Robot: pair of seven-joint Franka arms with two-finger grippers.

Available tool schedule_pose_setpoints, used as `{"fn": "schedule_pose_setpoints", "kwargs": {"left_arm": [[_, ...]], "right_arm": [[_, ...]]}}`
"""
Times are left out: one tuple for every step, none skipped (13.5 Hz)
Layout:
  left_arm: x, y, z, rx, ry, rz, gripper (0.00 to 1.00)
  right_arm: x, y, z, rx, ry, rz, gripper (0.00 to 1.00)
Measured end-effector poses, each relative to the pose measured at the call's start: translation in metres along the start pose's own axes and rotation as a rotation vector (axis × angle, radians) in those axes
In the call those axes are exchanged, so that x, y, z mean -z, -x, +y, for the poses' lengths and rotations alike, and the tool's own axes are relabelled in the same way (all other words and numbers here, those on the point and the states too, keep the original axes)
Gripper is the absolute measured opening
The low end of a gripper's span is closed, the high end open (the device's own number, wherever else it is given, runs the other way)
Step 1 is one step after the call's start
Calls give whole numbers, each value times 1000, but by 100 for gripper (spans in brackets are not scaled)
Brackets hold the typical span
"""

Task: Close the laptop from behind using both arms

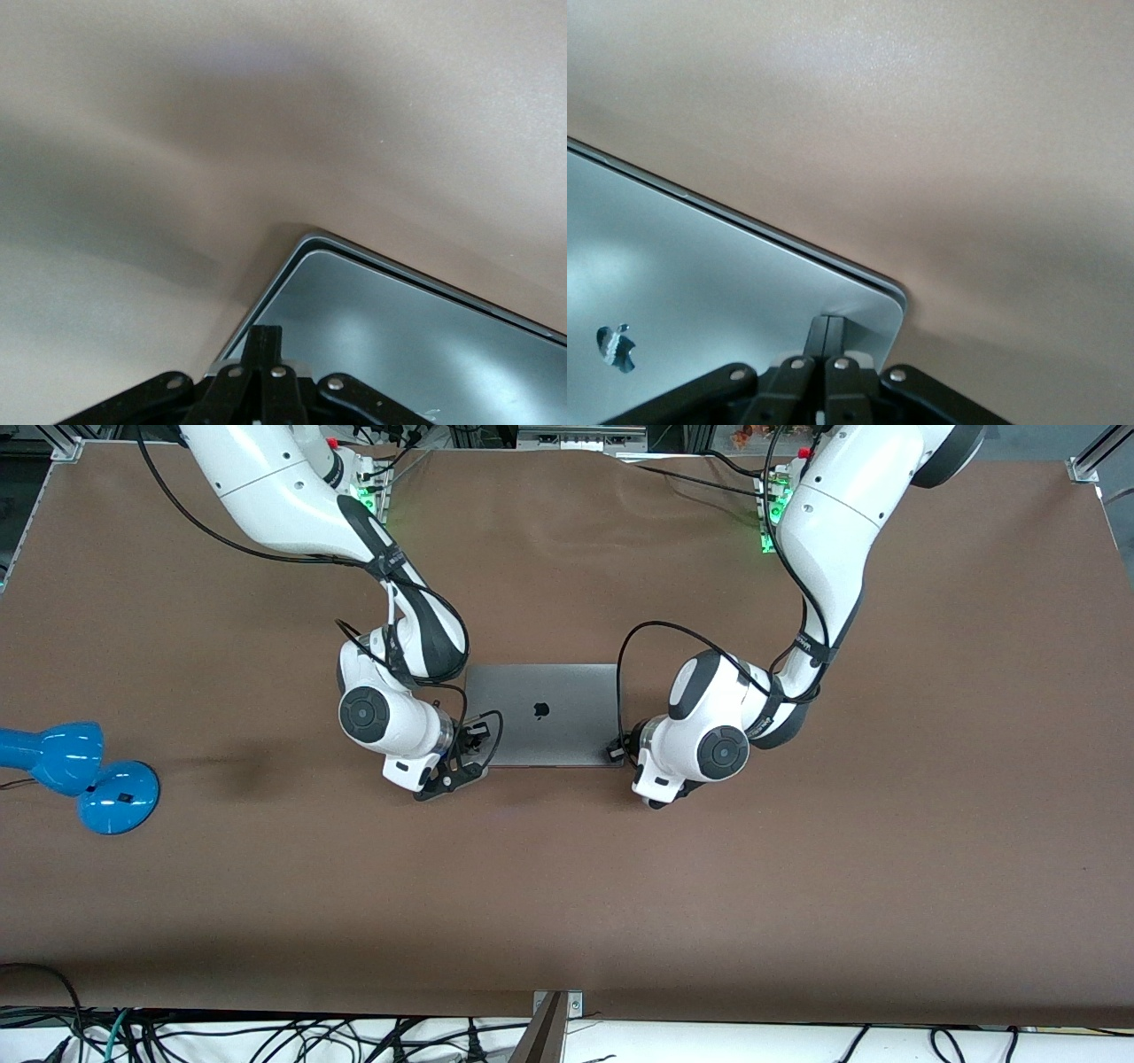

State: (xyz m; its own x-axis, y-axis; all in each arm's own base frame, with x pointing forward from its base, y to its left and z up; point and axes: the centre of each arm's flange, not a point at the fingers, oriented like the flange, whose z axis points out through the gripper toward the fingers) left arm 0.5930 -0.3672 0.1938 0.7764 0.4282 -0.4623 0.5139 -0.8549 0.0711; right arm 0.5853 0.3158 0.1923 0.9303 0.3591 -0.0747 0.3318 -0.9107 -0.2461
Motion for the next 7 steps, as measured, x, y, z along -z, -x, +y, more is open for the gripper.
{"fn": "schedule_pose_setpoints", "kwargs": {"left_arm": [[-2,-1,0,1,3,2,1],[-4,-3,0,2,6,6,1],[-8,-4,1,4,9,9,1],[-12,-6,1,5,13,13,1],[-17,-7,1,6,15,16,1],[-21,-9,1,8,16,17,1],[-20,-9,2,7,17,18,1]], "right_arm": [[0,0,0,0,0,4,1],[0,-1,0,0,1,7,1],[0,-1,0,0,1,9,1],[0,-1,0,0,1,11,1],[-1,-1,1,0,1,12,1],[0,-2,1,-1,2,15,1],[3,-5,2,-1,2,23,1]]}}
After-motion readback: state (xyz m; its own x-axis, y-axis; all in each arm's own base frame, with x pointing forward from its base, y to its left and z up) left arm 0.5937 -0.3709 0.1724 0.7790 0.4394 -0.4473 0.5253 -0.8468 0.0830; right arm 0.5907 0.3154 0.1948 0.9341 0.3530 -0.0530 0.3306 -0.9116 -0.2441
